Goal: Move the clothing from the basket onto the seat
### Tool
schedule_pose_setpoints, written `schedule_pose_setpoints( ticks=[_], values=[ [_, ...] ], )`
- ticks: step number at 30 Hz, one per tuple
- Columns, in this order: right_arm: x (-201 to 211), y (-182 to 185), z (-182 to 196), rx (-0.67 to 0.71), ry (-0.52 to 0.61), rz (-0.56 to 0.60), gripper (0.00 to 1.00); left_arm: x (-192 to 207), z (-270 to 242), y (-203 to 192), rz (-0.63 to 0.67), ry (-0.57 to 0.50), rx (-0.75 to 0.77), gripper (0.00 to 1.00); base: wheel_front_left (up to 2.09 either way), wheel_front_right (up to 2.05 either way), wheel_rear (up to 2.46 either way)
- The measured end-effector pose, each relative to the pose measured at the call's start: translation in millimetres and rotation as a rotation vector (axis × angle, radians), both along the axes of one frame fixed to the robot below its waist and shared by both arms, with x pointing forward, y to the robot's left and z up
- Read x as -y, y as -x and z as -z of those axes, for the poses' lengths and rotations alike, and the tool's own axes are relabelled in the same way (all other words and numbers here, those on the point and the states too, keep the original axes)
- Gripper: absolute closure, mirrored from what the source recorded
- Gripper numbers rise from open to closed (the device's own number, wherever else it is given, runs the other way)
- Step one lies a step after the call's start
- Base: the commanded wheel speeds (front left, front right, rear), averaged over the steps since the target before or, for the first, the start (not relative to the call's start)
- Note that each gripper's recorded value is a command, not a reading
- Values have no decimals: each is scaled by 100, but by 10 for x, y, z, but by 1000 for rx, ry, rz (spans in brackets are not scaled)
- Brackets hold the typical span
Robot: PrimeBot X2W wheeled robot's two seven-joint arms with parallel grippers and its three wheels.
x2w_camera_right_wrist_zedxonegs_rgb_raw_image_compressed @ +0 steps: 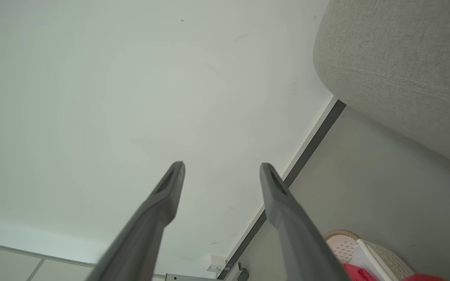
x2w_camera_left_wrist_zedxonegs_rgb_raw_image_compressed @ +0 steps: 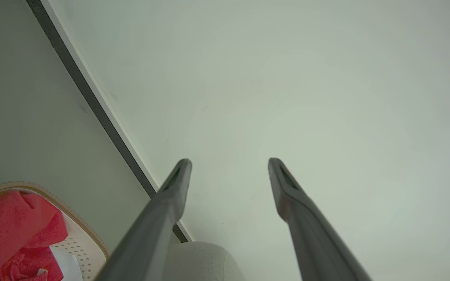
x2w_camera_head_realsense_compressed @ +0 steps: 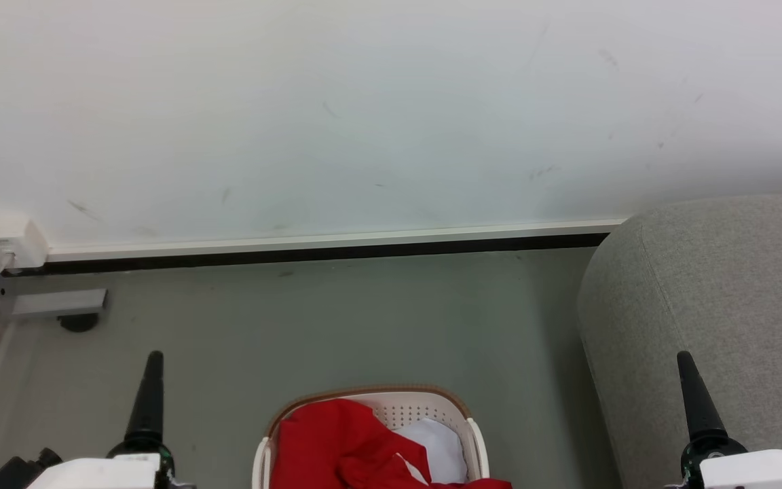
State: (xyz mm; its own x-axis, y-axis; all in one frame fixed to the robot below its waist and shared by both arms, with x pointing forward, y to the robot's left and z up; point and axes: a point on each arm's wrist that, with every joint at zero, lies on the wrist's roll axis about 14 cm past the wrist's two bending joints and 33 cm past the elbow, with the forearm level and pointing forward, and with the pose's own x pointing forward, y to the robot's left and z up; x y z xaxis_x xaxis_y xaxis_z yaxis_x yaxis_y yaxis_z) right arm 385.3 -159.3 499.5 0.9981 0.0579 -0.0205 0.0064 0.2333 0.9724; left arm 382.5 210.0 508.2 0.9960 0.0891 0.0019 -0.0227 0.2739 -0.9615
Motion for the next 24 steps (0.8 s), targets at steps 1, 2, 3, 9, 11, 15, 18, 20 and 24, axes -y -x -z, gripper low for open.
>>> schedule_pose_setpoints(
  ticks=[1,2,3,9,11,15,18,20,24],
  values=[
    [-11,-1,-4,2,17,-4,0,0,-16,-2,0,-19,4,0,0,0,0],
    [-16,-2,-12,6,34,-3,0,-4,-30,-3,-3,-42,6,0,0,0,0],
    [-24,-4,-18,10,53,-7,0,-1,-39,-5,-1,-68,7,0,0,0,0],
    [-54,-22,-75,38,169,-13,0,32,-120,-17,5,-203,24,0,0,0,0],
    [-63,-25,-83,44,213,-16,0,46,-141,-19,6,-247,29,0,0,0,0],
    [-60,-26,-97,56,291,-14,0,54,-194,-21,1,-325,43,0,0,0,0],
    [-72,-22,-84,61,370,-20,0,78,-234,-25,5,-397,53,0,0,0,0],
    [-78,-18,-73,63,412,-22,0,99,-243,-25,9,-446,55,0,0,0,0],
    [-74,-20,-81,74,494,-23,0,150,-254,-30,26,-544,60,0,0,0,0]
  ],
)
